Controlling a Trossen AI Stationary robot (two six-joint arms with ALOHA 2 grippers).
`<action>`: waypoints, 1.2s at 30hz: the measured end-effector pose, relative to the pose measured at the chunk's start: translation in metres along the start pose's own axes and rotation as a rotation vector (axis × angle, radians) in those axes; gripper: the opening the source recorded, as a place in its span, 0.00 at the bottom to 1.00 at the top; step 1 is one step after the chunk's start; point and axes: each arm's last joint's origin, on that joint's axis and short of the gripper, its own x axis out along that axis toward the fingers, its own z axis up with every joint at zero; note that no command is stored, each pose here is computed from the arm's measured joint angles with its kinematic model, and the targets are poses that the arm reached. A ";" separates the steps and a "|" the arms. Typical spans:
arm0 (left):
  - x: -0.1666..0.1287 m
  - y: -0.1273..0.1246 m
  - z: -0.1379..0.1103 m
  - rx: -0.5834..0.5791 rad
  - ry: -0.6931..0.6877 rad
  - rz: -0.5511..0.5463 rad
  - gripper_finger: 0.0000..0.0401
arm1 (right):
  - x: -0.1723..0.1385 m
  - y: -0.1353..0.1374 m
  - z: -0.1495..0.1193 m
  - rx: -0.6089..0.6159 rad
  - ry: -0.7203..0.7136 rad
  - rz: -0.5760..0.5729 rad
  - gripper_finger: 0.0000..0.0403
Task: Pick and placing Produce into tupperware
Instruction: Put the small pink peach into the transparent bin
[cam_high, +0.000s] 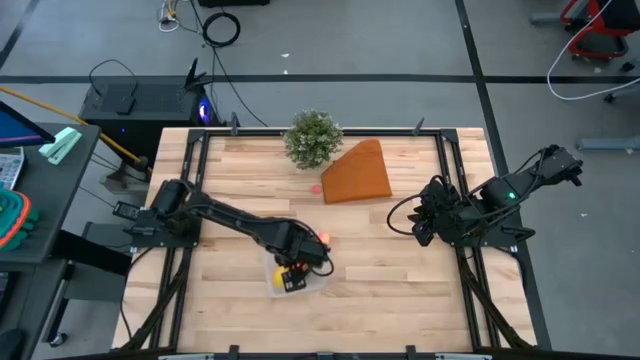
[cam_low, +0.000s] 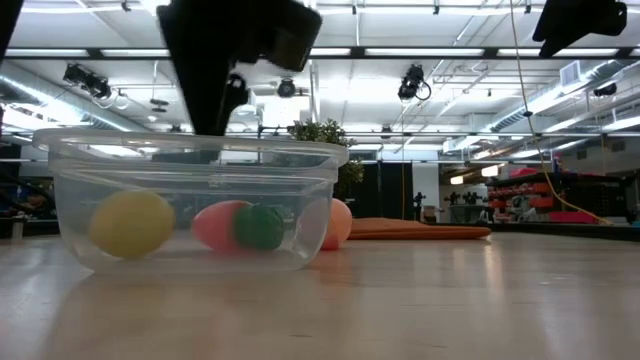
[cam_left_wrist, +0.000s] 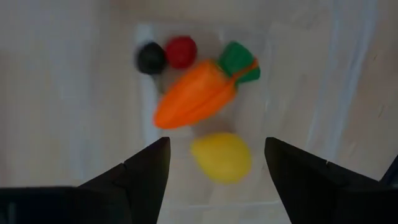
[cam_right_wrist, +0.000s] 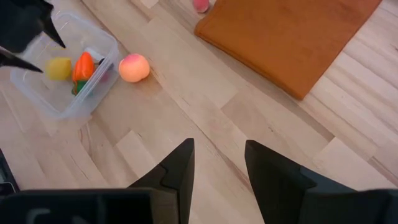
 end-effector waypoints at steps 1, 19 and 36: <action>-0.007 0.003 0.003 0.010 -0.004 0.011 0.66 | 0.000 0.000 0.000 0.000 0.000 0.000 0.28; -0.055 0.121 0.075 -0.356 -0.301 0.135 0.67 | 0.000 0.000 0.000 0.006 -0.006 0.002 0.28; 0.007 0.102 0.065 -0.483 -0.574 0.312 0.59 | 0.000 0.000 0.001 0.007 -0.032 -0.010 0.28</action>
